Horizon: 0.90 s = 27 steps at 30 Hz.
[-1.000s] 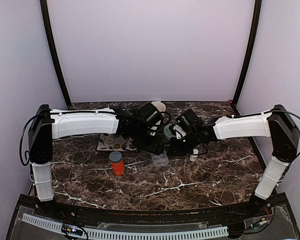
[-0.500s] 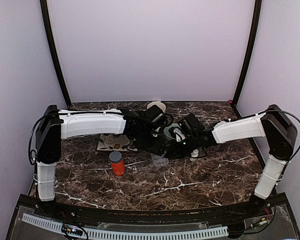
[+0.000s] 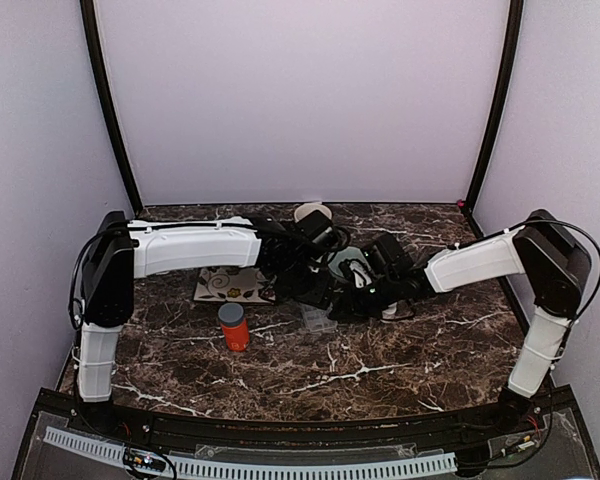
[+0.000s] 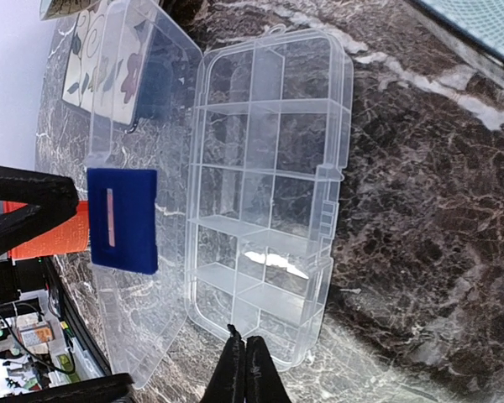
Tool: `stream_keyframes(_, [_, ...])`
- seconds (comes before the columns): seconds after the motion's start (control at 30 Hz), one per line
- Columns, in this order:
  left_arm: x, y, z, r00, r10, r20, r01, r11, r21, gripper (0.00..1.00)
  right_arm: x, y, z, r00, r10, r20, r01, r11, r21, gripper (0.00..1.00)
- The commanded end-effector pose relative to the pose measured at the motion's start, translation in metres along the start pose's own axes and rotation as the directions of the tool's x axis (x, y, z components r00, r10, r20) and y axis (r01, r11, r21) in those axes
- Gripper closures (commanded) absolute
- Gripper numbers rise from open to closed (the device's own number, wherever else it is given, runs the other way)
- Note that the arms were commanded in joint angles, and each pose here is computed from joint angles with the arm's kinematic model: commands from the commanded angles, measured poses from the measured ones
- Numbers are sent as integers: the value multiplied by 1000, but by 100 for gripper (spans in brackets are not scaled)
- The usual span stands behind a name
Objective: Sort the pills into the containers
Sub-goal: Adjust the lid of the pill container.
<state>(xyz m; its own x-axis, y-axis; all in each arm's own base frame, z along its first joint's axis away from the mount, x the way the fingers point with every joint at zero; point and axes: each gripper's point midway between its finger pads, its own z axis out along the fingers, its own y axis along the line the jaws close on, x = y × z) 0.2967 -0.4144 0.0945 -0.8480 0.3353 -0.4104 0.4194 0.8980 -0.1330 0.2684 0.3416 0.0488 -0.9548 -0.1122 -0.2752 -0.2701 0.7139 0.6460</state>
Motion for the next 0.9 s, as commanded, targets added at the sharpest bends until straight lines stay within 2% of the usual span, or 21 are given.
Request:
stream_keyframes(0.0, [-1, -3, -4, 1000, -5, -5, 5, 1000, -14, 28, -3, 1, 4, 1000, -4, 10, 5, 999, -41, 100])
stream_keyframes(0.47, [5, 8, 7, 999, 2, -41, -6, 996, -91, 28, -1, -5, 8, 1000, 1, -5, -1, 1000, -23, 100])
stream_keyframes(0.87, [10, 23, -1, 998, 10, -61, -20, 985, -170, 31, -1, -11, 13, 1000, 4, -26, -3, 1000, 16, 100])
